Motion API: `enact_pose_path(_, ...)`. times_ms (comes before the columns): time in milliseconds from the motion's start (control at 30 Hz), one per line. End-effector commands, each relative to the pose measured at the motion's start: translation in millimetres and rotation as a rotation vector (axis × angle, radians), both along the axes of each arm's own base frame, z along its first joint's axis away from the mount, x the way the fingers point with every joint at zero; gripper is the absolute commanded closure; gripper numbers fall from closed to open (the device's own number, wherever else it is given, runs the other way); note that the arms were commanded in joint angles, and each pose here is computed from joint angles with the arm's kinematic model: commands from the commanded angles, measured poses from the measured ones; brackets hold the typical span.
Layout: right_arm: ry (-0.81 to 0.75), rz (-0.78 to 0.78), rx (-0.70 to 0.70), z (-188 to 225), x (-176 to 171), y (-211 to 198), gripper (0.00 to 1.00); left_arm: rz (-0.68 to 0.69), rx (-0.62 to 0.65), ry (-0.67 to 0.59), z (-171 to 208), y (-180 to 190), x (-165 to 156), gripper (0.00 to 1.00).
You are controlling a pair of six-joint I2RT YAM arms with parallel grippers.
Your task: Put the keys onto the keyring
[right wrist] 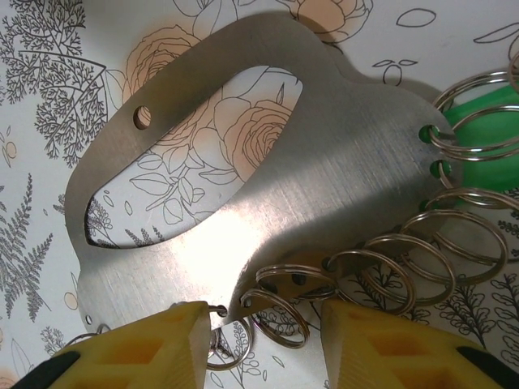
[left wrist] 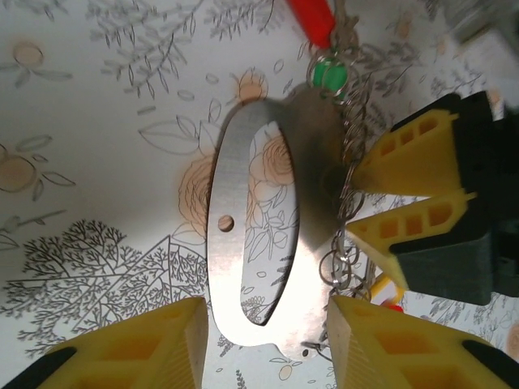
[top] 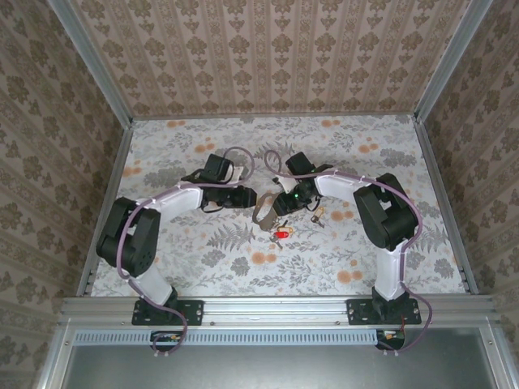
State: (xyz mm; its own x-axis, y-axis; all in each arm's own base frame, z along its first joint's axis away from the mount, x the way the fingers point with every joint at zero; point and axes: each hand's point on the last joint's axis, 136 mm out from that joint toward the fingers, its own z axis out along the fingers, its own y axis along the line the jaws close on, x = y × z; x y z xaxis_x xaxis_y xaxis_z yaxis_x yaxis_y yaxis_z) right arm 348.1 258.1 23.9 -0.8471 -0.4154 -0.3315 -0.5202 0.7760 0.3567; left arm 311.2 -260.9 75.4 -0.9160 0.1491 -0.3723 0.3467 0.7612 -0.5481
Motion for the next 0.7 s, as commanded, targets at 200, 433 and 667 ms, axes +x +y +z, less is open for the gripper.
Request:
enact_pose_path(200,0.026,0.018,0.034,-4,-16,5,0.65,-0.011,-0.005,0.062,-18,-6,-14,0.58)
enact_pose_path(433,0.015,0.008,0.028,-1,-17,2,0.71,-0.019,0.005,0.084,-29,-10,-18,0.59)
enact_pose_path(667,0.004,0.012,0.025,1,-18,0,0.77,-0.019,0.008,0.088,-31,-10,-20,0.60)
